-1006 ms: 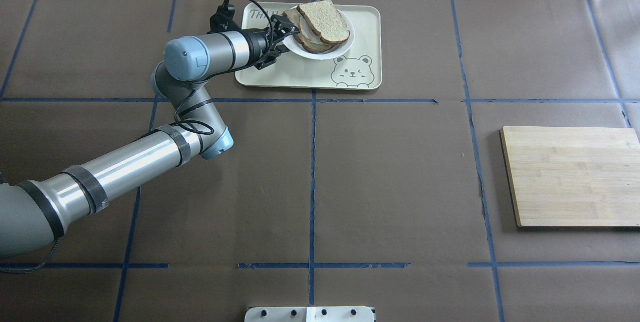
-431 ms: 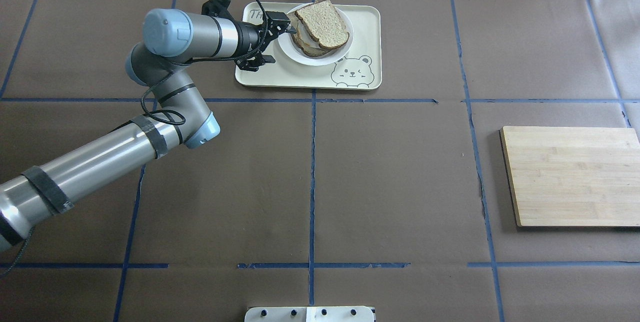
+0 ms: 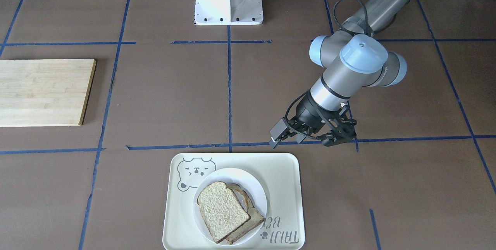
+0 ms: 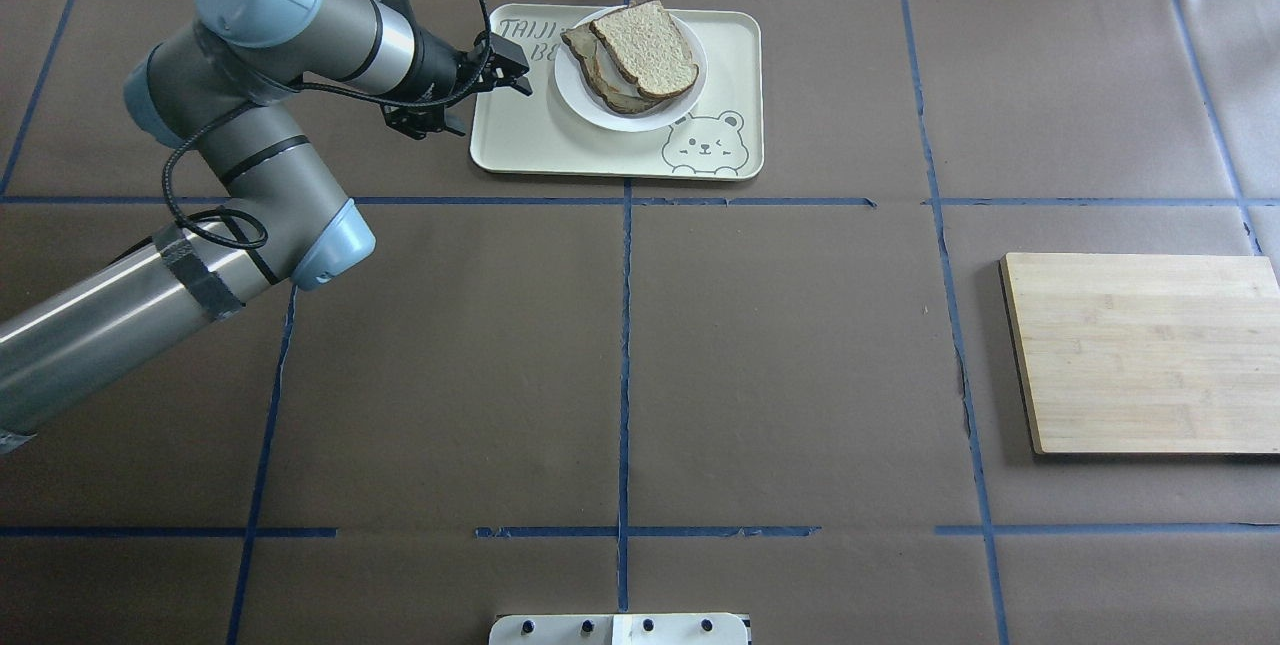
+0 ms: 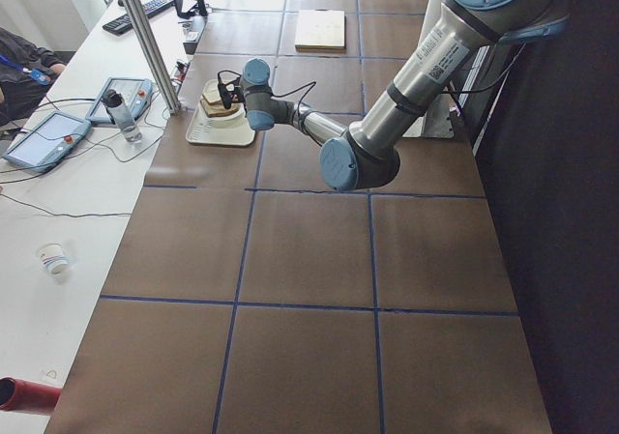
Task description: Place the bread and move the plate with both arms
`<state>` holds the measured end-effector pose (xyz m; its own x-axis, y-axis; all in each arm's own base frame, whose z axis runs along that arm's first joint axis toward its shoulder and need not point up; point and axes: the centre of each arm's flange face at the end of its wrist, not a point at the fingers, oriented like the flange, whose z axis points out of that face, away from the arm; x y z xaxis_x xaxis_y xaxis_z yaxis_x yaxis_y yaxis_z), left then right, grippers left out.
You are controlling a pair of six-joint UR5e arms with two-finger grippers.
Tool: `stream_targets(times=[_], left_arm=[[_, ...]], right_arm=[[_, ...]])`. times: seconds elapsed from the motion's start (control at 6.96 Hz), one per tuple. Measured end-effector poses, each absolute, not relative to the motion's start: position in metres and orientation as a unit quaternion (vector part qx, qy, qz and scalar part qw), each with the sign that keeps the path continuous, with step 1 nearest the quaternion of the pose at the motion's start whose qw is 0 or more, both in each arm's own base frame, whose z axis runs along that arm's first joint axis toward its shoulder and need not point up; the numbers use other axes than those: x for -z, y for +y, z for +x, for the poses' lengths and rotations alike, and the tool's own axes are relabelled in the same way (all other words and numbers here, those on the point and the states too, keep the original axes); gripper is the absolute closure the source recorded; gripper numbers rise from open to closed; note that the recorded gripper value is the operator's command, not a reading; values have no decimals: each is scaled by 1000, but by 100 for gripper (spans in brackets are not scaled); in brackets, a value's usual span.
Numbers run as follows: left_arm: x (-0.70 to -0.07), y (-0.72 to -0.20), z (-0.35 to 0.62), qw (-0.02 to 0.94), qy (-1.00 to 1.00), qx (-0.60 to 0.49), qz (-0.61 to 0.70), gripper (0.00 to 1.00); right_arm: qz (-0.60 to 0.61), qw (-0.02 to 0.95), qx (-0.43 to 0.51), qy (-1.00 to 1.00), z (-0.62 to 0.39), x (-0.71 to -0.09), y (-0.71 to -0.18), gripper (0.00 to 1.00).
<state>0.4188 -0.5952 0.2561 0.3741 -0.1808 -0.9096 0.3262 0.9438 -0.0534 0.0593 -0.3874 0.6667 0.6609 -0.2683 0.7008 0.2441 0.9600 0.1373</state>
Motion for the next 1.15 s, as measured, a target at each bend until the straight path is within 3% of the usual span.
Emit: stream_targets(times=[0.57, 0.86, 1.15], left_arm=[[-323, -556, 259, 932, 328, -115, 107, 0], [-400, -542, 147, 937, 287, -168, 104, 0], [-484, -504, 36, 938, 308, -142, 71, 0]], right_arm=[[16, 911, 141, -387, 59, -667, -386, 0], [14, 911, 140, -387, 59, -668, -384, 0], [14, 911, 140, -387, 59, -667, -381, 0]])
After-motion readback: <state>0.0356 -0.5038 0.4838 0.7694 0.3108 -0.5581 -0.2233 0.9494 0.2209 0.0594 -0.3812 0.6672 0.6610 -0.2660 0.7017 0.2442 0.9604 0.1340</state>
